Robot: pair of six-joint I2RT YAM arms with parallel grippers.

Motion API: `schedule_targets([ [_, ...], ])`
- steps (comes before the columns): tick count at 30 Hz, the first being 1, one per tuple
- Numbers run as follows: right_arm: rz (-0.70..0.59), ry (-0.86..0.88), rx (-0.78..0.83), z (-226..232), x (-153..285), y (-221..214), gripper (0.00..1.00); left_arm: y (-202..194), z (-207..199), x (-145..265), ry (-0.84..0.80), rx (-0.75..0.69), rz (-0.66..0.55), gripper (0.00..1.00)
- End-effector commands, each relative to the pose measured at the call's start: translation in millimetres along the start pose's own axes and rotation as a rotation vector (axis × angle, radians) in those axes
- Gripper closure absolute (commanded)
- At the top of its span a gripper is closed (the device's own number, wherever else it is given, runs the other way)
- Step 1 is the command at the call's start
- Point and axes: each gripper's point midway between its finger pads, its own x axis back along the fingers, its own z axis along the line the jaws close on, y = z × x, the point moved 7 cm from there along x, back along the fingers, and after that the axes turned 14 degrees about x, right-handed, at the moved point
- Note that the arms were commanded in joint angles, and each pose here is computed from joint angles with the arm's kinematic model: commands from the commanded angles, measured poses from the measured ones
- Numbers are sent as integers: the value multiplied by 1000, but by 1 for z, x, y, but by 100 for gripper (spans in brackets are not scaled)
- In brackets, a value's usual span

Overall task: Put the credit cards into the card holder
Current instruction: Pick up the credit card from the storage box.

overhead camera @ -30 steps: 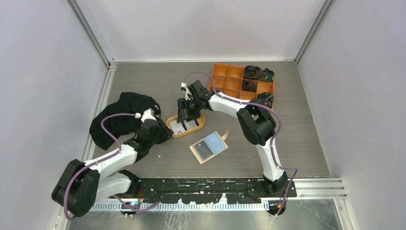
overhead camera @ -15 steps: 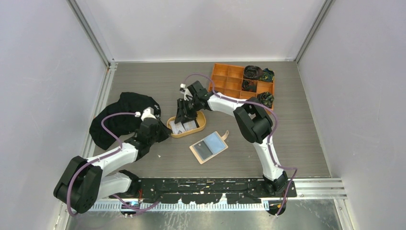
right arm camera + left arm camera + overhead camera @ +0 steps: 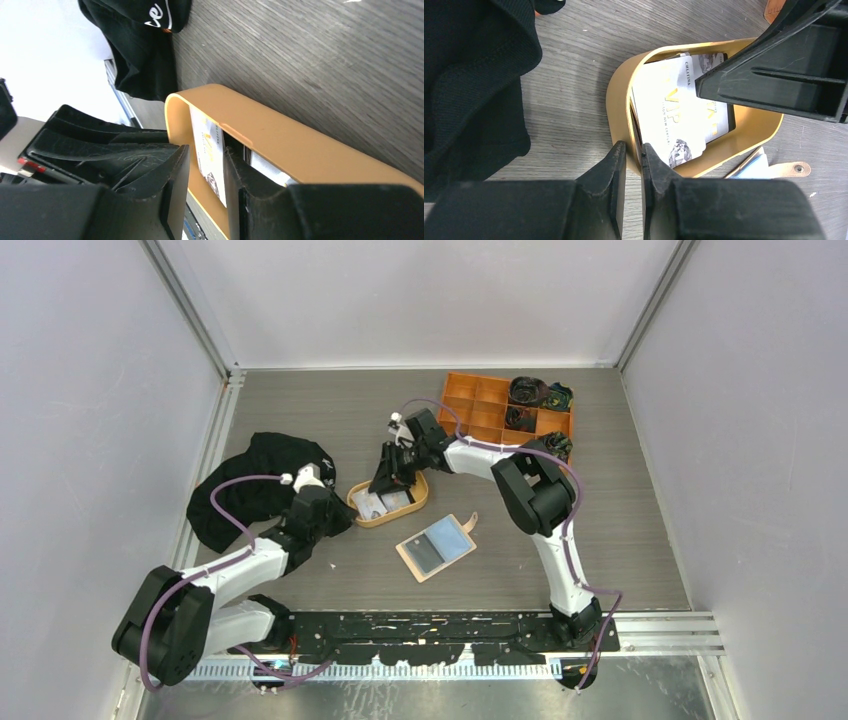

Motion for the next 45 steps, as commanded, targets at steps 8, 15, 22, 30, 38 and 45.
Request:
schedule_targets([
  [8,-24,214,86,63,17,11,68,3,-15,1,-68,15,-3,86],
  [15,30,6,115,39,10,3,67,4,-18,2,-80,14,-2,85],
  [22,36,-100,152,30,15,3,59,3,-19,1,-88,7,6,84],
  [30,90,41,48,29,-3,-4,58,2,-24,2,-120,8,24,82],
  [38,105,-10,47,19,-8,-8,58,1,-28,5,-154,9,33,81],
  [45,112,-29,59,20,-1,-7,65,1,-26,10,-163,10,31,79],
])
